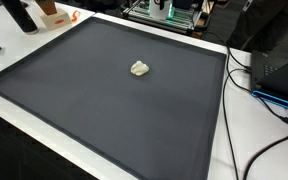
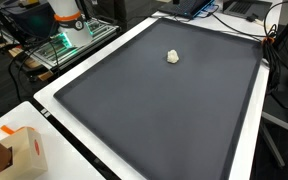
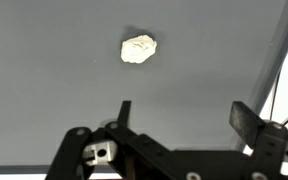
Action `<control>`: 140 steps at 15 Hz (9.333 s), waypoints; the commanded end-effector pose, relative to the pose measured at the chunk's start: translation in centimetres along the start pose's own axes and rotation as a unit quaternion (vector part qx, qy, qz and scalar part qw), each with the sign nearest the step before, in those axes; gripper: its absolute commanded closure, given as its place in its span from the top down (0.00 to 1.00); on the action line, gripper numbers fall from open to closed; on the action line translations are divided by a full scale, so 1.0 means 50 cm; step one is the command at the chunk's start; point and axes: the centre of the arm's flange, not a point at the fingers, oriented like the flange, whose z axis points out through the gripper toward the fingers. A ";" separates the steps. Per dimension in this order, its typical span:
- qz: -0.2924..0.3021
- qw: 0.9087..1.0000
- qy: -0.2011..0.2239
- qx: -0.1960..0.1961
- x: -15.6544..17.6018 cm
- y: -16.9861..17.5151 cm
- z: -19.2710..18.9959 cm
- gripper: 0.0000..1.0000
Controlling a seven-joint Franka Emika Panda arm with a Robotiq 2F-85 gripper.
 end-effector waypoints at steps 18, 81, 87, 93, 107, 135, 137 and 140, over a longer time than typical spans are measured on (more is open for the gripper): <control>0.058 0.995 -0.048 -0.060 -0.017 0.038 0.412 1.00; -0.013 0.995 -0.031 -0.099 -0.024 -0.069 0.257 1.00; 0.039 0.999 0.001 -0.003 -0.040 -0.029 0.119 1.00; 0.182 0.975 0.016 0.124 -0.061 0.108 0.085 1.00; 0.416 0.873 -0.053 0.249 -0.122 0.324 0.273 1.00; 0.582 0.775 -0.217 0.114 0.029 0.369 0.459 1.00; 0.577 0.781 -0.219 0.089 0.050 0.353 0.456 1.00; 0.562 0.796 -0.222 0.045 0.076 0.324 0.455 1.00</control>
